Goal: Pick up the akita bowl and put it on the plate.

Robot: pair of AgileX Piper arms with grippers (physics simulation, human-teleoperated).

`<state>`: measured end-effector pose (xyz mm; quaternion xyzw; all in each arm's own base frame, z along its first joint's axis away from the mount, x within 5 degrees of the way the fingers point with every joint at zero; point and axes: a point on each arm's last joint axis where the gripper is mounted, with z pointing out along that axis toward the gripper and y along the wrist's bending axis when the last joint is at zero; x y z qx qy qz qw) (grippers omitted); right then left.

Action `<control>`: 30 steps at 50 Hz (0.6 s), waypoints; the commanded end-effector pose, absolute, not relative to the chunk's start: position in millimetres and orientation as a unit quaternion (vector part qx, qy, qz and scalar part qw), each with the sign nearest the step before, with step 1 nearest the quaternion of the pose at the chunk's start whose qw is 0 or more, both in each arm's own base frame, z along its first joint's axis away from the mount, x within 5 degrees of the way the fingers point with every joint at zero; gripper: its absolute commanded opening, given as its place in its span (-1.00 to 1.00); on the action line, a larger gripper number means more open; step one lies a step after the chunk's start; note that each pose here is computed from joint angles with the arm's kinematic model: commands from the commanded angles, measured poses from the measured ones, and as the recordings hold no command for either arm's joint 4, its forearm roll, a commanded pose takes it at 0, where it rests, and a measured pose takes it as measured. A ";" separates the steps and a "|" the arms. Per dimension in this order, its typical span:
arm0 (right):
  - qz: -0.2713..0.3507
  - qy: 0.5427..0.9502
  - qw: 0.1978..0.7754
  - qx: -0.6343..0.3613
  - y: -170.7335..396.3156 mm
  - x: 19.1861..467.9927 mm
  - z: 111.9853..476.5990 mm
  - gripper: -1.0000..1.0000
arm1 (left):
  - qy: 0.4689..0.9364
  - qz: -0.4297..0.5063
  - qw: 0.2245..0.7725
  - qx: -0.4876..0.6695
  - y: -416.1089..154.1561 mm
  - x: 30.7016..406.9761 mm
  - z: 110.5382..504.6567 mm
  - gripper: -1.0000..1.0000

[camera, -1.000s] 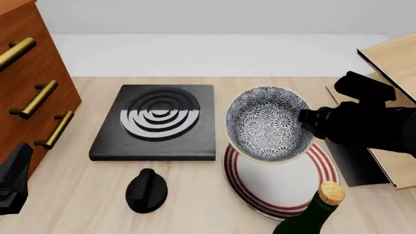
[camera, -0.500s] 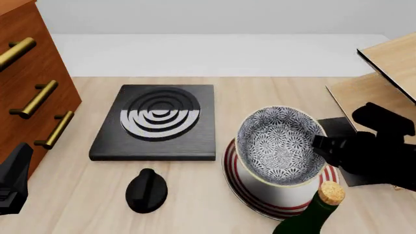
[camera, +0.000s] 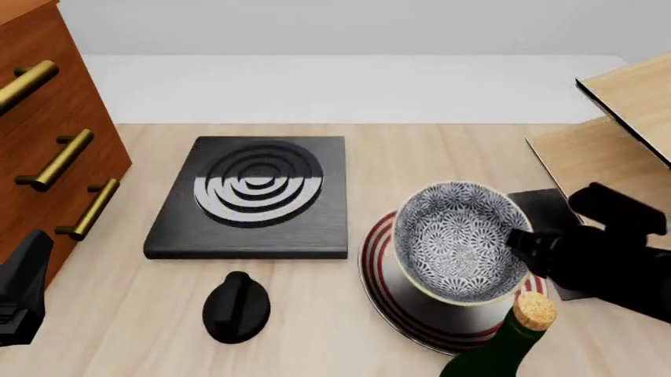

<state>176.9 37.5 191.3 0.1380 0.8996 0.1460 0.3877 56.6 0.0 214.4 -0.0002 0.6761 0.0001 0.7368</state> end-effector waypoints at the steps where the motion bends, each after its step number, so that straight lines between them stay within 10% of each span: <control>1: 0.141 0.897 0.388 0.156 33.5 185.9 179.6 -1.00 | 0.676 0.000 0.737 0.000 0.0 56.6 214.4 1.00; 30: 0.142 0.901 0.384 0.145 35.7 181.4 165.1 -1.00 | 0.676 0.000 0.737 0.000 0.0 56.6 214.4 1.00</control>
